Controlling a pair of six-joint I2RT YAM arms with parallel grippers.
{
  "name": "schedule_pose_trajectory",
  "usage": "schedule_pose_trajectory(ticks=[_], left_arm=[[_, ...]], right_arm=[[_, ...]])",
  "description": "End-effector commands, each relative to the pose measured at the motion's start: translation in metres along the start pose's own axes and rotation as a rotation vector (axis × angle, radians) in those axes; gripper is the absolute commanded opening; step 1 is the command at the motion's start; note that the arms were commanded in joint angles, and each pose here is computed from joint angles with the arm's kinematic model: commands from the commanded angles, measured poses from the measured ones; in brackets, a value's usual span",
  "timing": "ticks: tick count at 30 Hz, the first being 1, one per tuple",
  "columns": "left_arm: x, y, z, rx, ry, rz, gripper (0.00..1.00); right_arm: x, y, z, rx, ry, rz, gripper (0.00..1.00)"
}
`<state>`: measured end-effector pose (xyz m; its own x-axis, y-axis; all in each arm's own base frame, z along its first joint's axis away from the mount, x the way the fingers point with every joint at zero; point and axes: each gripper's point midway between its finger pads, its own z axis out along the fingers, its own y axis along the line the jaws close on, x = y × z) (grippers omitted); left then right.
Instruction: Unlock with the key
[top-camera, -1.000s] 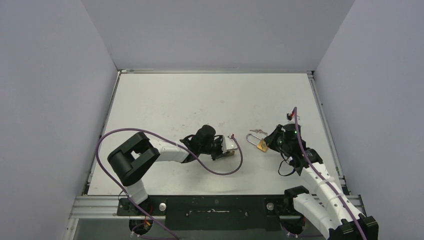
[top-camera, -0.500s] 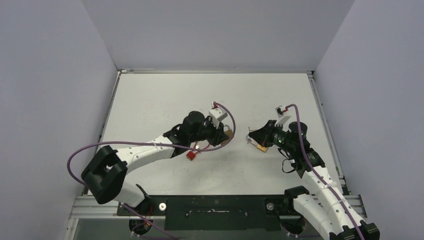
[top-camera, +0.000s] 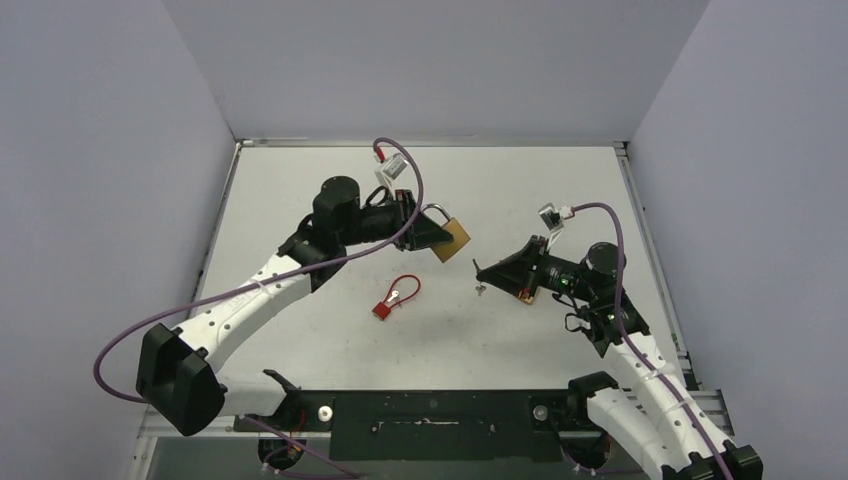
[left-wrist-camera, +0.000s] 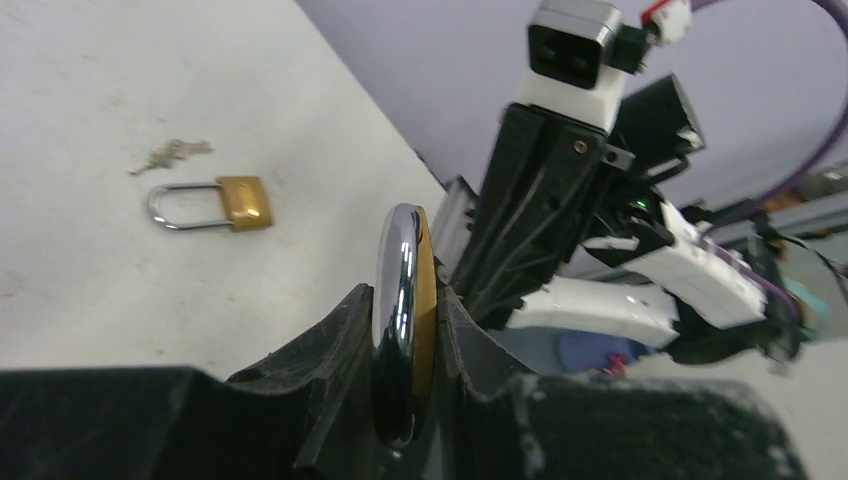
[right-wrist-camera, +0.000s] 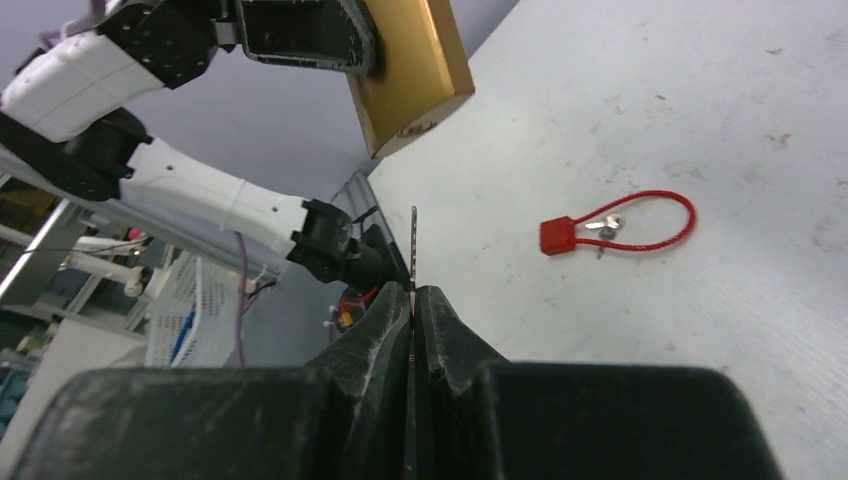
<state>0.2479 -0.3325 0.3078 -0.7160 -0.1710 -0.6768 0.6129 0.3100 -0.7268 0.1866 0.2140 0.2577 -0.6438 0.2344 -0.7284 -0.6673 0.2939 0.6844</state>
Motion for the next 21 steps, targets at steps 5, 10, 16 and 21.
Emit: schedule_pose_trajectory(ticks=[5,10,16,21], left_arm=[[-0.017,-0.113,-0.033,0.348,0.154,-0.064,0.00],[-0.021,-0.120,-0.036,0.367,0.186,-0.072,0.00],[-0.016,-0.113,-0.033,0.363,0.210,-0.103,0.00],[-0.013,-0.107,-0.034,0.349,0.219,-0.103,0.00]], right_arm=[[-0.024,0.069,0.013,-0.196,0.022,-0.015,0.00],[-0.023,0.085,0.015,-0.253,0.041,-0.041,0.00],[-0.024,0.100,0.009,-0.297,0.051,-0.096,0.00],[-0.024,0.108,0.005,-0.311,0.066,-0.133,0.00]])
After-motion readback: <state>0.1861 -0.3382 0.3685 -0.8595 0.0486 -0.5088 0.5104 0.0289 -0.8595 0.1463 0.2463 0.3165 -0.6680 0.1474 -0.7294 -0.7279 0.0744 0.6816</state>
